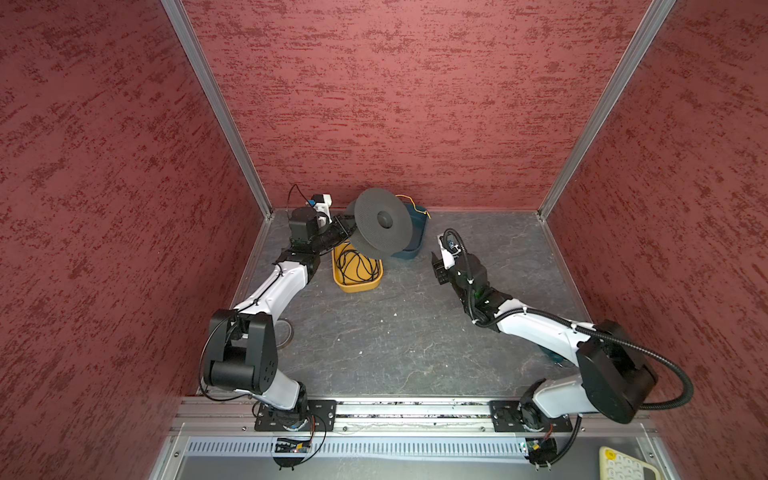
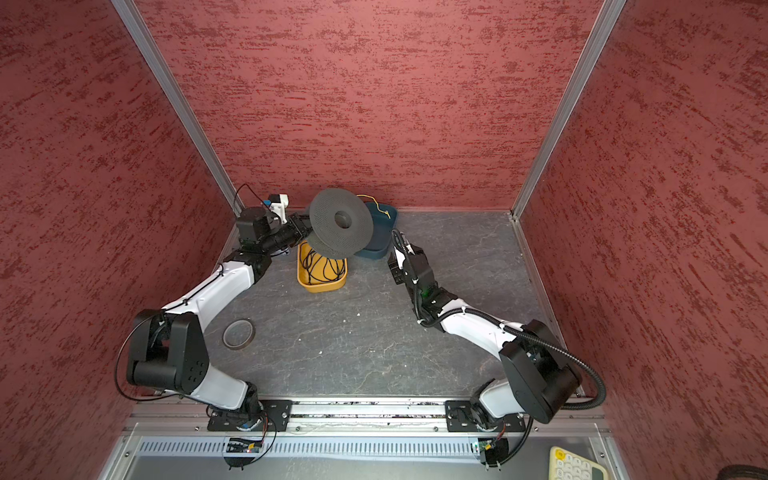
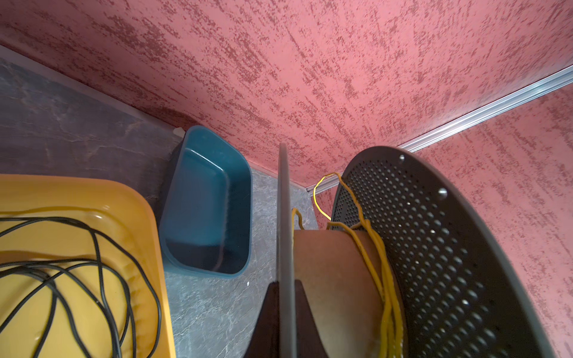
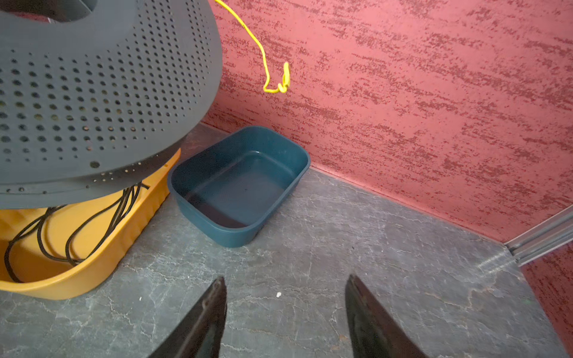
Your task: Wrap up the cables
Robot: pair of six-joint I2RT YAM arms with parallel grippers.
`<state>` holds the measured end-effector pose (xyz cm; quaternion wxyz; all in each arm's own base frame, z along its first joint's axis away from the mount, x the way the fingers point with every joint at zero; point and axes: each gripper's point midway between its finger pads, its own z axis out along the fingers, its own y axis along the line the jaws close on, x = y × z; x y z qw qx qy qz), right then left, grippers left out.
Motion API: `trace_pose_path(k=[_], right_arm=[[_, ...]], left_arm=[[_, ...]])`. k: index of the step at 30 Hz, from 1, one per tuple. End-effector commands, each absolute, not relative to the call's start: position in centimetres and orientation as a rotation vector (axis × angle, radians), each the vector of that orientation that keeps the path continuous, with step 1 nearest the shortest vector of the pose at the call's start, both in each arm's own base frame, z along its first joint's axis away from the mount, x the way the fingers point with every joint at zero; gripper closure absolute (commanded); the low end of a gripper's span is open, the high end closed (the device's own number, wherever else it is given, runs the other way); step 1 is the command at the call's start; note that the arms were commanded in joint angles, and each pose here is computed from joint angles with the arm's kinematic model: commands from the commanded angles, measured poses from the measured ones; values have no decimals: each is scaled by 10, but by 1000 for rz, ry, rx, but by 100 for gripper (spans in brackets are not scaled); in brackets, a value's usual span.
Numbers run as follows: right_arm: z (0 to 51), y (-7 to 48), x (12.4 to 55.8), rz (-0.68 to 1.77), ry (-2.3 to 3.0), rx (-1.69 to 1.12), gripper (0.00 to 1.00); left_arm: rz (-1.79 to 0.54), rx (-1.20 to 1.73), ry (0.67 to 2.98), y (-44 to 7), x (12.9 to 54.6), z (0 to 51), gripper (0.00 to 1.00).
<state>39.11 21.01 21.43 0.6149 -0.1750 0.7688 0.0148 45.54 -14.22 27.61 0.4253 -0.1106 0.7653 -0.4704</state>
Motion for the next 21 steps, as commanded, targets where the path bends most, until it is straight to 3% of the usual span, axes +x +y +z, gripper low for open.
trace_pose_path(k=[1,11,21], right_arm=[[237,212,386,90,1717,-417,36],[282,214,395,322,1634,-385,33],[304,228,422,435,1620,-412,37]], left_arm=[[-1179,-144,1798,-145,445,330,100],[-1170,-122,1846,-155,436,315,100],[-1165,-101,1869,-170,432,309,100]])
